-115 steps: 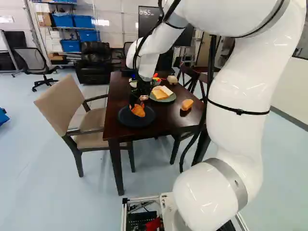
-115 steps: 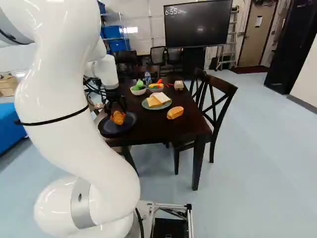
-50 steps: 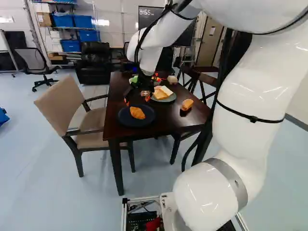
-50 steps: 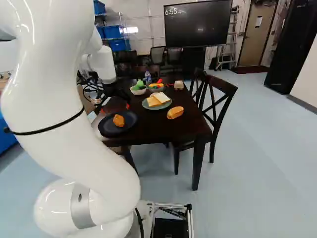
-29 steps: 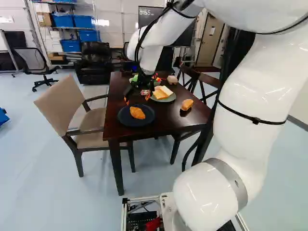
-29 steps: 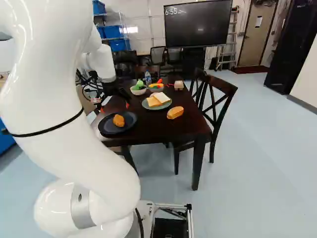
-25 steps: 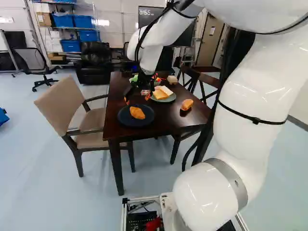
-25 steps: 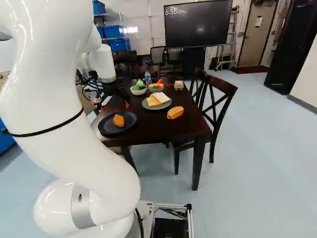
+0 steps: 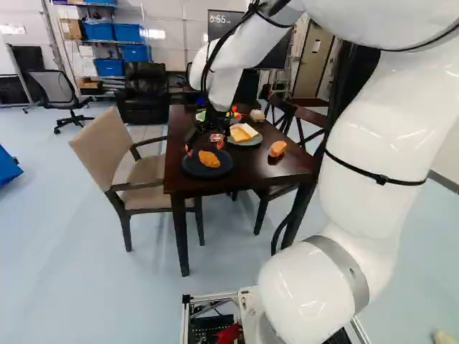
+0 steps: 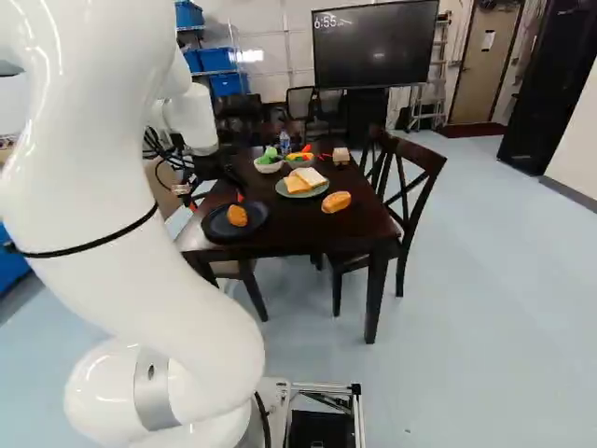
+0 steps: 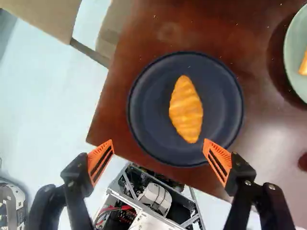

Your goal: Move the croissant to the empty plate

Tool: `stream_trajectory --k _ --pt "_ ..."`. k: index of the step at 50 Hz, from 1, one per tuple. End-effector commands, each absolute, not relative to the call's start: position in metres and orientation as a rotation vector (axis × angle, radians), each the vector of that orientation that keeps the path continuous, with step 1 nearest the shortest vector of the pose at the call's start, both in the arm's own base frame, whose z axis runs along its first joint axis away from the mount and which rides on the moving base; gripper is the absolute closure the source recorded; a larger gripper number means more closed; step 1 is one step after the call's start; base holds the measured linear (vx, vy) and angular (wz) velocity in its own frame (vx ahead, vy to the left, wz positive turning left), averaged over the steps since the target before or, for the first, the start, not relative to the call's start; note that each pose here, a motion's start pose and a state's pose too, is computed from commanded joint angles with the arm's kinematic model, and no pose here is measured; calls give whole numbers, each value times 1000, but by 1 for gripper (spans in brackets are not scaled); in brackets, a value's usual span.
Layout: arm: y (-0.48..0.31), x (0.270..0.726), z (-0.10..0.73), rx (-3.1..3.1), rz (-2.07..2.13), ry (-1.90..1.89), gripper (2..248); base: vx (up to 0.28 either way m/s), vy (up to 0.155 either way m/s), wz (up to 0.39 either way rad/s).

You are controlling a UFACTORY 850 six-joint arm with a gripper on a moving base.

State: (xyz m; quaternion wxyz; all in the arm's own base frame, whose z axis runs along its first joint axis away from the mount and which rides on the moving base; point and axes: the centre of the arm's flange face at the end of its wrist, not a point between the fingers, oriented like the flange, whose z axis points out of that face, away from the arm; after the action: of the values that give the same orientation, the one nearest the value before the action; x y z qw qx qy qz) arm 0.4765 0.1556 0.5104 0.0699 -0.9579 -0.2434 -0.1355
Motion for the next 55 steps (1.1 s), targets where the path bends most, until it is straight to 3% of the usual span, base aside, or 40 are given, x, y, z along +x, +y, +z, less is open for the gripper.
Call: stream_trajectory --k 24,55 --pt "156 476 510 -2882 -408 -732 3 -239 68 24" --pt "155 476 510 -2884 -414 -729 3 -6 -1 0"
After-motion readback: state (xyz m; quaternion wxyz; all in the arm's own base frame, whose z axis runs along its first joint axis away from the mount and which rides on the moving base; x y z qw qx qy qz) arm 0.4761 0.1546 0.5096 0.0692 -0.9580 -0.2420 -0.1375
